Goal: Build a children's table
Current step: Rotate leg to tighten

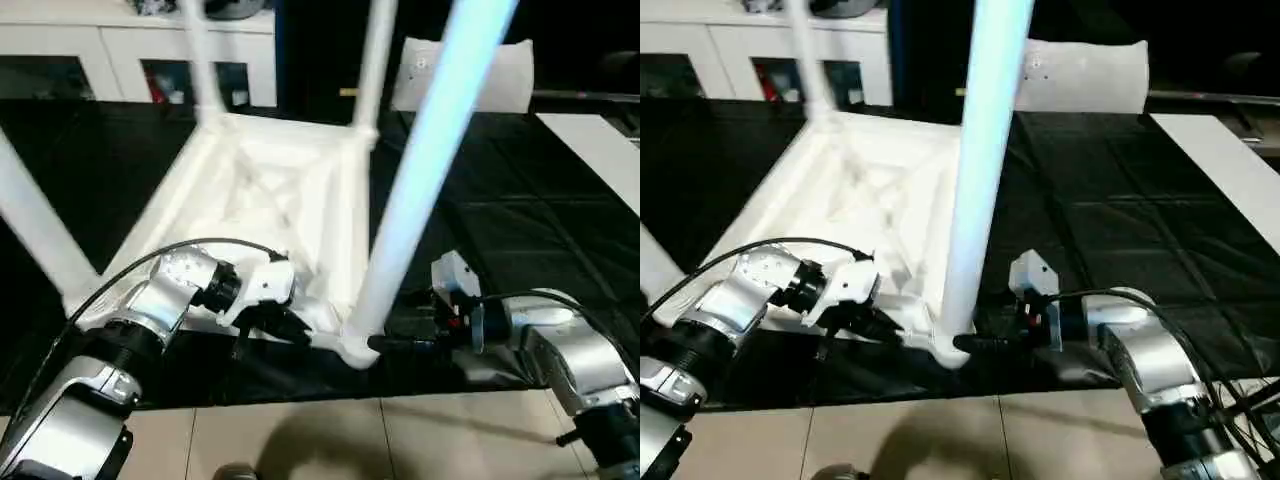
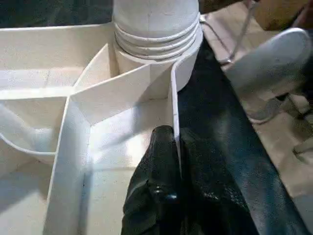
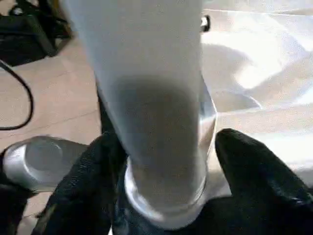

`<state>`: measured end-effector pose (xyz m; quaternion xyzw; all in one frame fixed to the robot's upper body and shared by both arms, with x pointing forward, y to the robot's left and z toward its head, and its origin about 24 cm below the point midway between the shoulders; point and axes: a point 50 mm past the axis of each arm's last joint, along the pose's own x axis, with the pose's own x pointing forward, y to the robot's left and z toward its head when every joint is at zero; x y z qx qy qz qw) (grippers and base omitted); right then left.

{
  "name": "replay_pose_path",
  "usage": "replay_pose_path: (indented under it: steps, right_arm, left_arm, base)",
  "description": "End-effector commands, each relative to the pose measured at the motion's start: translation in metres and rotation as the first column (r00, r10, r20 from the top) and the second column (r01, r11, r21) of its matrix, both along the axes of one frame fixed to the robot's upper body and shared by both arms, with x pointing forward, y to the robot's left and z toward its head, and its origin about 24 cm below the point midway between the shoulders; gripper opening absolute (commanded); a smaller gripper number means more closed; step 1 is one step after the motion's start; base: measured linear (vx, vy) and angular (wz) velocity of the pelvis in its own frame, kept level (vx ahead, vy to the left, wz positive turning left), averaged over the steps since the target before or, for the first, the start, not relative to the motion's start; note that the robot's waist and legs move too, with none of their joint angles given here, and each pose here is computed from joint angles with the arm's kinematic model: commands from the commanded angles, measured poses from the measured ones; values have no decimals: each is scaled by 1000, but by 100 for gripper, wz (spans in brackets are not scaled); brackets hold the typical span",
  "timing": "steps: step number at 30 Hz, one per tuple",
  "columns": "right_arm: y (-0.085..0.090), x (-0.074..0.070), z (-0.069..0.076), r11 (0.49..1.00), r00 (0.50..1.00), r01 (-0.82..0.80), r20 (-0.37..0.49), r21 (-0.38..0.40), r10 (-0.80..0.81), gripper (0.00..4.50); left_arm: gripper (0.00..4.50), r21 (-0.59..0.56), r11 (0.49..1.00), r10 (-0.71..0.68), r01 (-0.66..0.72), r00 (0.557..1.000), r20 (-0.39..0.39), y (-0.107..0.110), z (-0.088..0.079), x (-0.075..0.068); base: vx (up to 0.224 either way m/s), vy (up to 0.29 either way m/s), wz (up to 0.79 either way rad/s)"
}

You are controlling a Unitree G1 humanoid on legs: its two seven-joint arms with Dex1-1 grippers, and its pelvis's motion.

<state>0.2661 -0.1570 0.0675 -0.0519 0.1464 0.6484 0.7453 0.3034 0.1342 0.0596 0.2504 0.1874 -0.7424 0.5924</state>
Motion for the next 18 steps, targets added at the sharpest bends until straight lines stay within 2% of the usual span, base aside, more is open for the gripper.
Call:
replay_pose_path:
  steps: [1, 10, 18]
  right_arm:
    - [2, 1, 2, 1000, 999, -27, -15, 13, 28, 292]
    - [6, 1, 0, 997, 996, -69, -59, 32, 71, 208]
    - [9, -2, 0, 996, 993, -78, -85, 53, 83, 197]
  left_arm:
    - [0, 20, 992, -125, 124, 992, 28, -14, 8, -1]
    - [0, 33, 989, -147, 146, 989, 29, -13, 8, 0]
    - [0, 28, 991, -132, 131, 991, 22, -11, 7, 1]
  base:
    - [0, 0, 0]
    - [0, 0, 0]
    - [0, 0, 0]
